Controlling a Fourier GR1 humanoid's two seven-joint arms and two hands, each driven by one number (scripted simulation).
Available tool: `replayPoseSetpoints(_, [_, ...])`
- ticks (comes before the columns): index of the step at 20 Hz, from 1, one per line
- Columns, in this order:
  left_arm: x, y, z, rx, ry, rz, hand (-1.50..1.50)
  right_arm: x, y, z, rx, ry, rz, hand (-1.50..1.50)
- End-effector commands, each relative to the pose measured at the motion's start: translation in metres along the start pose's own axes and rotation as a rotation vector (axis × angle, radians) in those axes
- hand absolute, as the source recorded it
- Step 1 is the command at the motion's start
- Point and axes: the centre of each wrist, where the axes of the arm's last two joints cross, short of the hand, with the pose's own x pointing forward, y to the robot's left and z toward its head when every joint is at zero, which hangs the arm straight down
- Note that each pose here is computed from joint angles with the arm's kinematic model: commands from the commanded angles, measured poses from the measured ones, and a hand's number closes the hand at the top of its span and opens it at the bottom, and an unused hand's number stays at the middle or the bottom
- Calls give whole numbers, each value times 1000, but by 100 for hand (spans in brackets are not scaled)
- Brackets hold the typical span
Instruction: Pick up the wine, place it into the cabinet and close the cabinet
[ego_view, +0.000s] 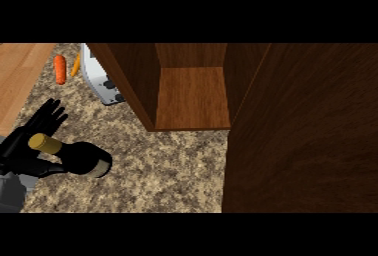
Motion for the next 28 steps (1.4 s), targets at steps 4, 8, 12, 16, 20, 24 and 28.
replayPoseSetpoints(4, [-40, -6, 6, -53, 11, 15, -150, 46, 2, 39, 25, -84, -44, -150])
replayPoseSetpoints(8, [-64, -4, 19, -52, 51, 29, -150, 41, 7, 34, 16, -97, -43, -150])
replayPoseSetpoints(12, [-63, -12, -1, -68, 49, 18, -150, 52, 3, 37, 28, -81, -41, -150])
replayPoseSetpoints(16, [-79, -12, 5, -63, 47, 49, -150, 50, 0, 34, 21, -97, -36, -150])
replayPoseSetpoints(20, [-90, -22, 4, -39, 42, 136, -150, 43, -1, 33, 34, -98, -45, -150])
replayPoseSetpoints(24, [-103, -19, 8, -18, 44, 197, -150, 46, 5, 39, 22, -88, -45, -150])
replayPoseSetpoints(28, [-106, -31, -7, 10, 48, 284, -150, 39, 2, 24, 4, -102, -42, -150])
